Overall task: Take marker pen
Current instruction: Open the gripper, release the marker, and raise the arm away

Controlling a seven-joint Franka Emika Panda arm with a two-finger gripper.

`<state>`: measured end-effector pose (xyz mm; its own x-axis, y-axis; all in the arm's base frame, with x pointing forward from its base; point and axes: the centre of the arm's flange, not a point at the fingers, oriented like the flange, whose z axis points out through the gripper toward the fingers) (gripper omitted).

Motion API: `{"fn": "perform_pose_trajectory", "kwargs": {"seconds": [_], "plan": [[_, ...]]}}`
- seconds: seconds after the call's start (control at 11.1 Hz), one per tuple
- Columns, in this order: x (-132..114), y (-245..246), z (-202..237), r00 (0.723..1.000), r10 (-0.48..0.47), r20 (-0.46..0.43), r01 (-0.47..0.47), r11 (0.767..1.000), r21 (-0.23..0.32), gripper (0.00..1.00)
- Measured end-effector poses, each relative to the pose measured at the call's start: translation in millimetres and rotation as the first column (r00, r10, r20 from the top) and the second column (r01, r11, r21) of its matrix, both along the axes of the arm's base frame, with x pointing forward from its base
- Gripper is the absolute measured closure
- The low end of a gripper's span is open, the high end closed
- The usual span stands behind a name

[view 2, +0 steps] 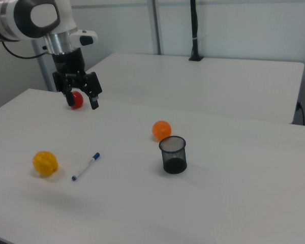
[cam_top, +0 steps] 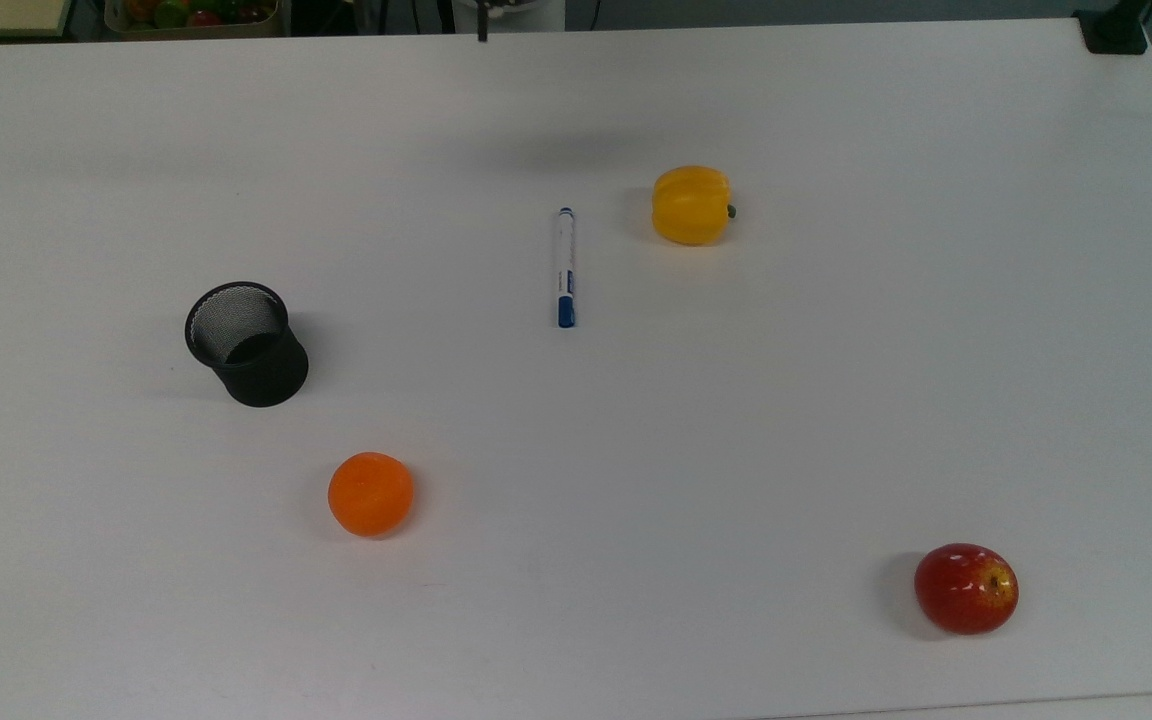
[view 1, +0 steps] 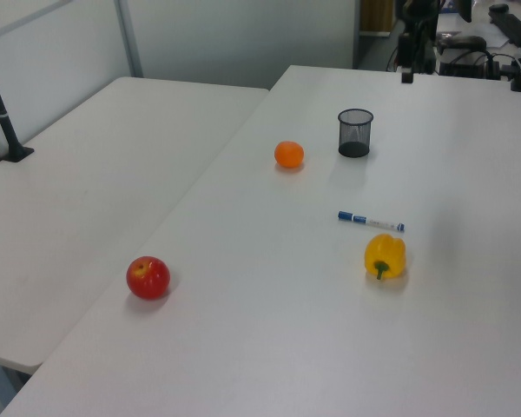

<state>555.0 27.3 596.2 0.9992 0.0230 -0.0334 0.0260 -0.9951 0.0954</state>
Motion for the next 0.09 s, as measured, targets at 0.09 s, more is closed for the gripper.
{"fn": "perform_pose_trajectory", "kwargs": {"seconds": [0.09], "plan": [[-4.8, -7.5, 6.5, 1.000, 0.004, 0.000, -0.004, 1.000, 0.001, 0.00]]}}
